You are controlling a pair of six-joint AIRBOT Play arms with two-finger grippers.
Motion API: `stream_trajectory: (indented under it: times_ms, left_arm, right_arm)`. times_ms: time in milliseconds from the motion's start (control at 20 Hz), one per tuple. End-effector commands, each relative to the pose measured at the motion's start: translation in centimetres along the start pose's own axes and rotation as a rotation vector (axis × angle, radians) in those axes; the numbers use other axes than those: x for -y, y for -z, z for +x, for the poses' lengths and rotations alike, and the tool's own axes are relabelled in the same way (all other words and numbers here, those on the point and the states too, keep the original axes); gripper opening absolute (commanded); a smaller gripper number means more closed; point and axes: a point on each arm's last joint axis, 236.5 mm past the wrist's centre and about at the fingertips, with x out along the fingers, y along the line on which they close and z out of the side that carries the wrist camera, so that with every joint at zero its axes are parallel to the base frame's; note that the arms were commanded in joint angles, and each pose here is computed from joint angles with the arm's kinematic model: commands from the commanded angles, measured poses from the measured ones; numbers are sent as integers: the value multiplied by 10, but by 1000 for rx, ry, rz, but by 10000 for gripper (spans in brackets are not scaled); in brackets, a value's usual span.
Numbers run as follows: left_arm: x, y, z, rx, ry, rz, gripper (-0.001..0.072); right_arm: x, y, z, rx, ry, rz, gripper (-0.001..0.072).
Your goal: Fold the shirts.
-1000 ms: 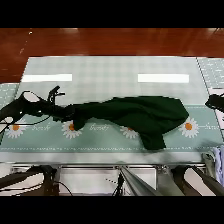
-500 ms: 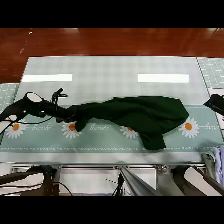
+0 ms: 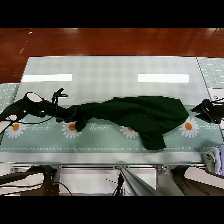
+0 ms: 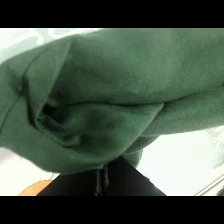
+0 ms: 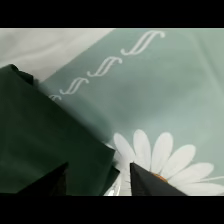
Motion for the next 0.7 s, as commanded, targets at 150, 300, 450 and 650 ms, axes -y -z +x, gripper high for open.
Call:
stream_trajectory:
  times_ms: [150, 300, 450, 650]
  left_arm:
    - [-1, -2, 0, 7, -4, 7, 31]
    - [-2, -4, -1, 16, -6, 9, 31]
    - [15, -23, -18, 60, 8, 79, 31]
    - [79, -94, -122, 344, 38, 246, 31]
  right_arm:
    - [-15, 16, 43, -43, 7, -53, 474]
    - [-38, 17, 60, -24, 8, -124, 320]
    - [-75, -1, 41, 32, -61, -214, 23]
    - [-157, -65, -81, 401, -112, -479, 22]
